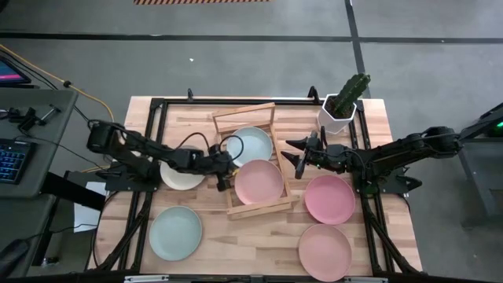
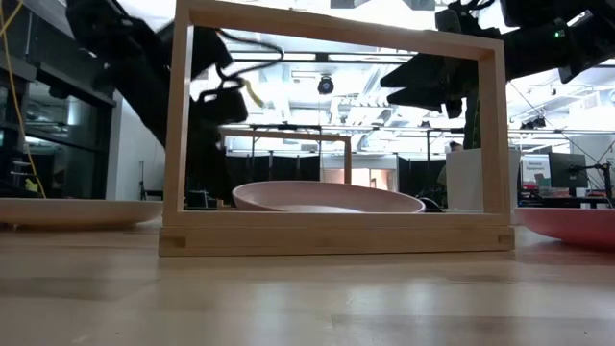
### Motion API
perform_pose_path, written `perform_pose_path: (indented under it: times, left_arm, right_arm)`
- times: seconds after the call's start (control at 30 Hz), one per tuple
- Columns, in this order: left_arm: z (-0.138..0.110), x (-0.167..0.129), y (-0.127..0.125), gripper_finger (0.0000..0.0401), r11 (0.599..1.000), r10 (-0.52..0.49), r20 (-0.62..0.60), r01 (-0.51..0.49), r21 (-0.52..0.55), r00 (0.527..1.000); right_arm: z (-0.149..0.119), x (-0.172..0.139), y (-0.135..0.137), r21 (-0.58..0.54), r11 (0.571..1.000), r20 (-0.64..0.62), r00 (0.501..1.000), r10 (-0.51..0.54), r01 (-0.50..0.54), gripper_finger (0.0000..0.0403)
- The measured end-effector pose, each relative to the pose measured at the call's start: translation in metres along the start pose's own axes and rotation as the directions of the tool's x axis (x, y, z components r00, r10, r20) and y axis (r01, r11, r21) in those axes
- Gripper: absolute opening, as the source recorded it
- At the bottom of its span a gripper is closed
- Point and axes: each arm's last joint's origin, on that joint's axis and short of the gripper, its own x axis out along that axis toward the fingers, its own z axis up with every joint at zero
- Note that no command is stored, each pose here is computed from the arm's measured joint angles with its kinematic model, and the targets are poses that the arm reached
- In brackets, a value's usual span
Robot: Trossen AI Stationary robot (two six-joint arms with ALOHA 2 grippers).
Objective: Place and stack plates onto a shelf
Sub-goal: Adjust the plates on the shelf
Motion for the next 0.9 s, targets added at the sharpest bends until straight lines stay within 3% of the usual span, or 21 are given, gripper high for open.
perform_pose_path:
  times: [0.23, 0.53, 0.7, 0.77, 0.9]
  left_arm:
    - [0.003, 0.011, 0.009, 0.0000, 1.000, 0.027, 0.034, -0.027, 0.001, 0.999]
    - [0.006, 0.012, 0.032, 0.0000, 0.949, 0.316, 0.057, -0.316, -0.008, 0.947]
    - [0.013, 0.003, 0.035, 0.0000, 0.935, 0.350, 0.094, -0.353, 0.020, 0.932]
    - [0.017, -0.008, 0.034, 0.0000, 0.938, 0.342, 0.120, -0.346, 0.015, 0.932]
    - [0.029, -0.040, 0.033, 0.0000, 0.939, 0.338, 0.210, -0.344, -0.009, 0.917]
  right_arm:
    - [0.000, 0.000, 0.000, -0.014, 1.000, -0.001, 1.000, 0.000, 0.000, 0.0217]
    - [-0.001, 0.000, 0.000, -0.013, 1.000, -0.007, 1.000, -0.001, 0.001, 0.0217]
    - [-0.002, 0.000, 0.000, 0.034, 0.999, -0.018, 1.000, -0.006, 0.007, 0.0217]
    - [-0.007, 0.001, -0.005, 0.109, 0.991, -0.068, 0.995, -0.073, 0.080, 0.0217]
    - [-0.025, 0.001, -0.026, 0.119, 0.954, -0.235, 0.941, -0.243, 0.276, 0.0213]
